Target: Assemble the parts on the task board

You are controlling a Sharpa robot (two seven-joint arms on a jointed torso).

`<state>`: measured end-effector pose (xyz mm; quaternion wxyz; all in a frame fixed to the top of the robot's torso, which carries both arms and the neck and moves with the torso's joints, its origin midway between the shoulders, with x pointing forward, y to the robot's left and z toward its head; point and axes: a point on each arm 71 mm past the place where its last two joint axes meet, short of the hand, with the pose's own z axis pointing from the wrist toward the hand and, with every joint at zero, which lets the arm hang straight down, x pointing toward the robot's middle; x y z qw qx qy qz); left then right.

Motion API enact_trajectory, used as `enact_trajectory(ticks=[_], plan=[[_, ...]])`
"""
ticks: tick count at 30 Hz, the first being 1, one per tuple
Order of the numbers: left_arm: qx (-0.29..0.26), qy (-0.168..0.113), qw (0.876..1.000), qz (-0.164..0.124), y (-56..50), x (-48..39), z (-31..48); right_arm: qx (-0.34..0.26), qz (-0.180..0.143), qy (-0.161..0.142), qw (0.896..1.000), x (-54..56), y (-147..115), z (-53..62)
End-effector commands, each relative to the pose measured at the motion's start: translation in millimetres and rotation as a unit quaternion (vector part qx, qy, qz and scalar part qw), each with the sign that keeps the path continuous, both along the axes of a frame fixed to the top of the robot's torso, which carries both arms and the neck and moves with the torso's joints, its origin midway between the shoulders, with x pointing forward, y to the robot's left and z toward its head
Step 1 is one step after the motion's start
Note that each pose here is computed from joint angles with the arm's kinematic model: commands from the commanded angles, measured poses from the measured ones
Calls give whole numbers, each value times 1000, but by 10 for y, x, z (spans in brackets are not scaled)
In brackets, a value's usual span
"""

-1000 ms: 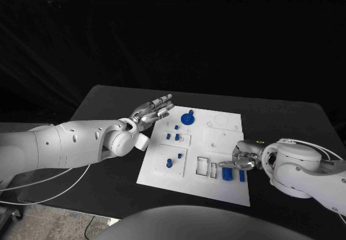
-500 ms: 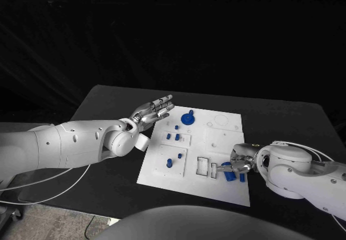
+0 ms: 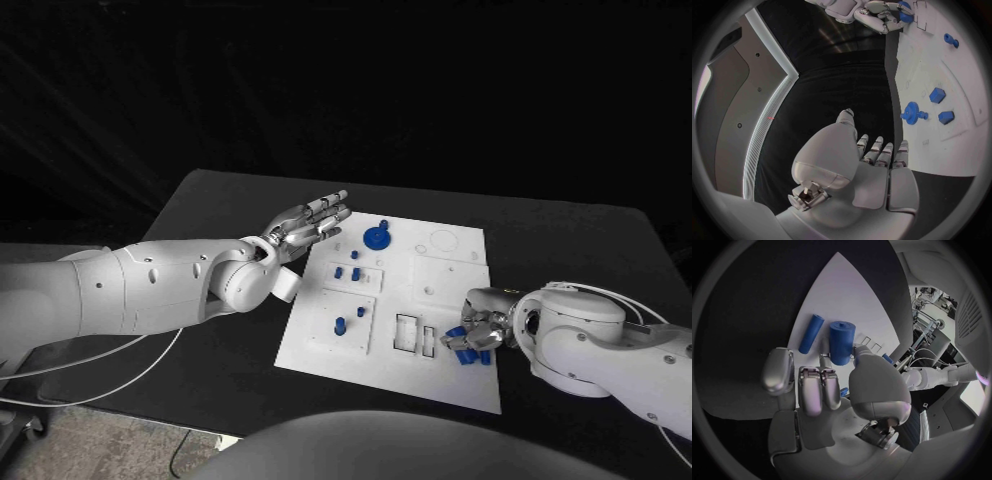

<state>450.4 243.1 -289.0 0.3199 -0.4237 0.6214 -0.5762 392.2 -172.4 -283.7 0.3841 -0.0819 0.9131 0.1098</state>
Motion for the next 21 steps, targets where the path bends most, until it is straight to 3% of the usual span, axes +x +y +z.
enact_trajectory(ticks=[1, 12, 21], plan=[[-9, 1, 1000, -9, -21, -8, 2, 31, -38, 40, 998, -60, -60, -84], [-9, 2, 1000, -12, -34, -4, -3, 114, -103, 49, 987, 29, -103, 169], [-10, 3, 1000, -12, -38, -5, -6, 145, -131, 79, 977, 40, -28, 225]])
